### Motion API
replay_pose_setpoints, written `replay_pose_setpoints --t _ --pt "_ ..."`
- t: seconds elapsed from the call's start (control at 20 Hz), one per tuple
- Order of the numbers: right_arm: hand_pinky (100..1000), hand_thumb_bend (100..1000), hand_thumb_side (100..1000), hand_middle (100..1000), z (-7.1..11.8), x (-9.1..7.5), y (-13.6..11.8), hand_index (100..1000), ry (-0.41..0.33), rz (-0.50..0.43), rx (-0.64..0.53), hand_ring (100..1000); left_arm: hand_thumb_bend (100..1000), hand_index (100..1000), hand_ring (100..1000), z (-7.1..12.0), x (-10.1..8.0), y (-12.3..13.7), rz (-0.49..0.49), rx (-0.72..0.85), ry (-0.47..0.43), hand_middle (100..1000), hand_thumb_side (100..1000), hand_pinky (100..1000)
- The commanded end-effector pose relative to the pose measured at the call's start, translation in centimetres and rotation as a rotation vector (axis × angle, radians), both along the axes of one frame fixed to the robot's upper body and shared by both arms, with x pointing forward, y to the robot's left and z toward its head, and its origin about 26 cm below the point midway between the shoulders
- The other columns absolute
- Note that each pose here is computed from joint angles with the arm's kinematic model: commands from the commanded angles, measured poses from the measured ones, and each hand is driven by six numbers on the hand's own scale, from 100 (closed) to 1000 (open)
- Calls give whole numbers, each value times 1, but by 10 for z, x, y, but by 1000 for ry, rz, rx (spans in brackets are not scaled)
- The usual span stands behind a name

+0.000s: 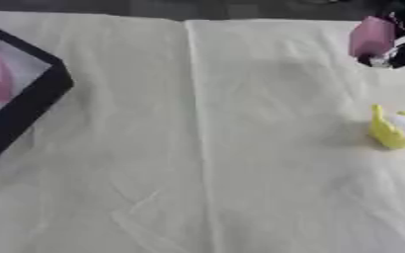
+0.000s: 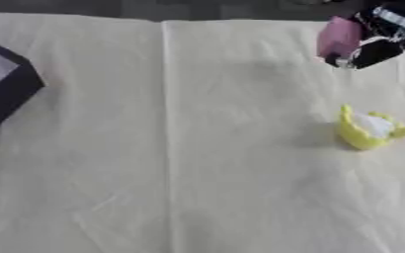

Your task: Pick up the objects with one hand, pass them to the other hand, and then place them into the box on the other side of the table.

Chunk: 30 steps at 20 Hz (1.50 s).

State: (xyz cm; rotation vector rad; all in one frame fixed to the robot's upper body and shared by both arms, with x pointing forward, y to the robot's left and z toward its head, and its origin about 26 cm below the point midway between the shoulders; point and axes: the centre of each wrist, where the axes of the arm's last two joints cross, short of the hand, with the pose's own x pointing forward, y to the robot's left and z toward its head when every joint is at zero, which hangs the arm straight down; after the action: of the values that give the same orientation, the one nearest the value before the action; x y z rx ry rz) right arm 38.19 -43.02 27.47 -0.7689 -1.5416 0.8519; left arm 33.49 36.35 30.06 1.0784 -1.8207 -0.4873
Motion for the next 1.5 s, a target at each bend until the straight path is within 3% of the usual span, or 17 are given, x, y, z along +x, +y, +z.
replay_pose_setpoints --t 0.05,1.05,1.25,1.5 --pt "838 399 100 581 12 -4 14 663 -35 39 14 713 365 740 698 14 -4 6 21 30 -30 683 452 716" --pt "815 419 100 585 -13 -5 98 668 -28 230 217 680 363 740 696 20 -9 -4 -29 35 -44 683 451 714" --pt "815 419 100 585 -14 -6 104 668 -29 234 234 680 363 740 696 20 -9 -6 -32 33 -44 683 451 714" --pt "811 425 100 585 -23 -1 135 668 -14 298 286 676 370 751 701 25 -20 -33 -181 95 -51 695 462 716"
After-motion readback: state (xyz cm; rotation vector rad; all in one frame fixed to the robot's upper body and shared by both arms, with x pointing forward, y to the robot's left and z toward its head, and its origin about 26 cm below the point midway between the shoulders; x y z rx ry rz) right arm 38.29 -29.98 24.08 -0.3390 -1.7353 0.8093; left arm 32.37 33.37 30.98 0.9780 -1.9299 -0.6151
